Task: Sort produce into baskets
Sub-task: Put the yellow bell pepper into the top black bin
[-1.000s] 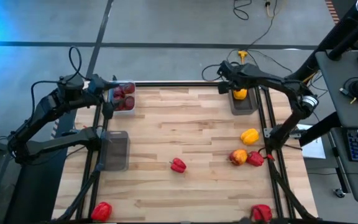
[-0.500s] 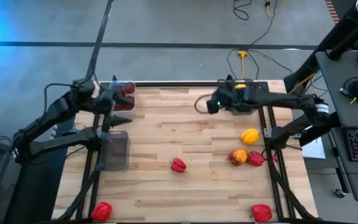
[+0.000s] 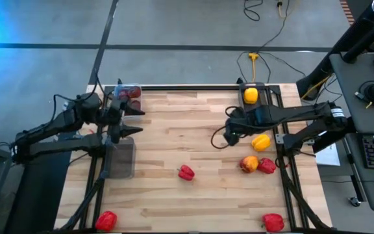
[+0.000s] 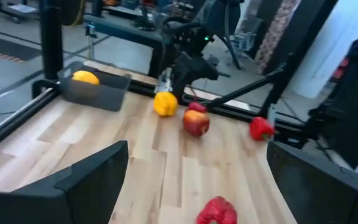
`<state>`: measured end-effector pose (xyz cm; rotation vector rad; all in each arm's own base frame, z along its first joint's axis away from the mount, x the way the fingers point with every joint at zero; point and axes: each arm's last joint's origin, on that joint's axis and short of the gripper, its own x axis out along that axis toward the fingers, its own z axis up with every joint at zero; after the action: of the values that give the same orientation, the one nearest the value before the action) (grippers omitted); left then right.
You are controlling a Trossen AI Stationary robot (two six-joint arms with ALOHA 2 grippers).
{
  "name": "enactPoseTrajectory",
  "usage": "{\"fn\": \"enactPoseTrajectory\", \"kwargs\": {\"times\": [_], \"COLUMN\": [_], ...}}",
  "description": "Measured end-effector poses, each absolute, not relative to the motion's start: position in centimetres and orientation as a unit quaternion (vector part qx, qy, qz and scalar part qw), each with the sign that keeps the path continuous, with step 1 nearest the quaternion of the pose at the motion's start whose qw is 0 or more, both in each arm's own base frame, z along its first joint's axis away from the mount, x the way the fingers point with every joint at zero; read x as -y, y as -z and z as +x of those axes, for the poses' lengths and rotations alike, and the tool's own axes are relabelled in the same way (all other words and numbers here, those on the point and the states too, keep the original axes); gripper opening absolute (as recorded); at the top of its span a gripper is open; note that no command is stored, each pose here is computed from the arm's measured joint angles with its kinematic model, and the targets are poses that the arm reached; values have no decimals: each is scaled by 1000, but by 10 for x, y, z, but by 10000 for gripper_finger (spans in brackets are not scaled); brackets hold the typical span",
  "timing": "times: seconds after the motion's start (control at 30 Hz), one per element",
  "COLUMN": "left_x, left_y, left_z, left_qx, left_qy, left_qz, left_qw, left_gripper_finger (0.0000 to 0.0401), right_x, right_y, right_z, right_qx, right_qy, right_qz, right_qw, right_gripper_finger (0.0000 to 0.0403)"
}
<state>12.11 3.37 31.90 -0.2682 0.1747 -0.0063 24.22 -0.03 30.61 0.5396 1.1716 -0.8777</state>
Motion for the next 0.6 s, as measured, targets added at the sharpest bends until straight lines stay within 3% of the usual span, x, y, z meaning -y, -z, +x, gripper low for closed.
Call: {"fn": "enactPoseTrajectory", "kwargs": {"times": [0.17, 0.3, 0.6], "left_x": [-26, -23, -19], "left_y": [-313, -296, -317], "left_z": [129, 136, 142], "left_qx": [-98, -122, -83], "left_qy": [-26, -3, 44], "left_qz": [-95, -85, -171], "left_qw": [990, 989, 981], "left_gripper_finger": [366, 366, 366], "right_x": [-4, -7, -18], "right_y": [-301, -295, -271], "right_z": [228, 224, 196], "right_qx": [-622, -648, -680], "right_qy": [349, 334, 334], "right_qz": [236, 250, 316], "right_qw": [660, 637, 571], "right_gripper_finger": [369, 370, 371]}}
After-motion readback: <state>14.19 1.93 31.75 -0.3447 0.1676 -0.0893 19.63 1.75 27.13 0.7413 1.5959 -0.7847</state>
